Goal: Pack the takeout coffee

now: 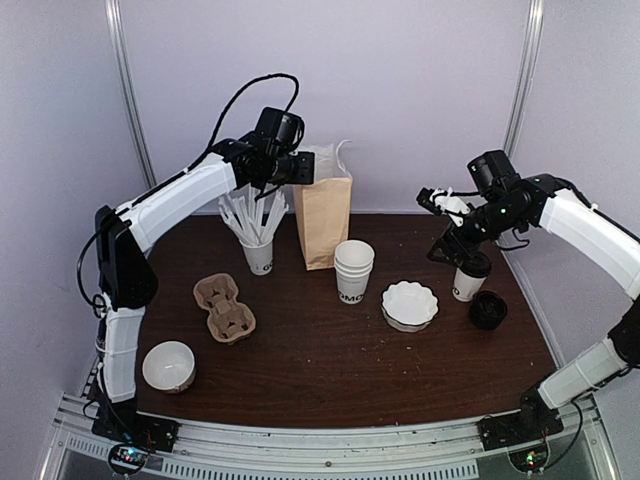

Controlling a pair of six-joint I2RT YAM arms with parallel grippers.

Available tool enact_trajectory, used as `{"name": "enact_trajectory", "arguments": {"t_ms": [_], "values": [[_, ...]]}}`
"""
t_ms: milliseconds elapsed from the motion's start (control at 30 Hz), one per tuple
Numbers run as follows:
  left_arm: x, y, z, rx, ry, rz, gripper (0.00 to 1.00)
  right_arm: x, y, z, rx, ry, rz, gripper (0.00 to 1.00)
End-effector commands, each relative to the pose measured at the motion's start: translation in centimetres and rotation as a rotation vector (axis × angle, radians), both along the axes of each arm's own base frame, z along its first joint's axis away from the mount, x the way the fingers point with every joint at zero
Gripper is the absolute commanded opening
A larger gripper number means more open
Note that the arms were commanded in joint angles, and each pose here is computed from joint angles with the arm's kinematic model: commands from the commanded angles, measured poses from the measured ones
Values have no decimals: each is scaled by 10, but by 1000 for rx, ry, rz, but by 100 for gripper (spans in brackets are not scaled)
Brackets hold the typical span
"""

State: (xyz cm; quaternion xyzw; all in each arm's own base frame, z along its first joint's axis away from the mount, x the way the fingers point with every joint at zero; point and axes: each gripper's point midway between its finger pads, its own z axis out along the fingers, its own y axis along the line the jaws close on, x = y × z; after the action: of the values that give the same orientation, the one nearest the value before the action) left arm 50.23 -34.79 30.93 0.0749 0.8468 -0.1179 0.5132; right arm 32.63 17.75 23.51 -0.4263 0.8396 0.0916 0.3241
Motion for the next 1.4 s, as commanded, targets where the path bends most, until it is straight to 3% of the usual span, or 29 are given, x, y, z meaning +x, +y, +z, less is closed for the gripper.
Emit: {"name": "enact_trajectory", "arguments": {"t_ms": [0, 233, 367, 700, 1033, 1233, 1367], "values": [[8, 8, 1, 21, -4, 46, 59, -3, -1, 15, 20, -63, -4, 74], [15, 3, -9, 58, 2, 37, 51, -7, -2, 17, 26, -75, 1, 75], [20, -2, -7, 54, -25, 26, 39, -9, -4, 16, 24, -83, -2, 75], [37, -4, 0, 31, -67, 24, 28, -11, -8, 17, 15, -92, -10, 75], [46, -14, 35, -23, -202, -22, 0, -8, -10, 13, -8, -87, -19, 75], [38, -18, 83, -110, -329, -68, 0, -5, -14, 11, -27, -87, -31, 75], [28, -8, 103, -96, -348, -60, 0, -4, -16, 10, -33, -85, -35, 75]]}}
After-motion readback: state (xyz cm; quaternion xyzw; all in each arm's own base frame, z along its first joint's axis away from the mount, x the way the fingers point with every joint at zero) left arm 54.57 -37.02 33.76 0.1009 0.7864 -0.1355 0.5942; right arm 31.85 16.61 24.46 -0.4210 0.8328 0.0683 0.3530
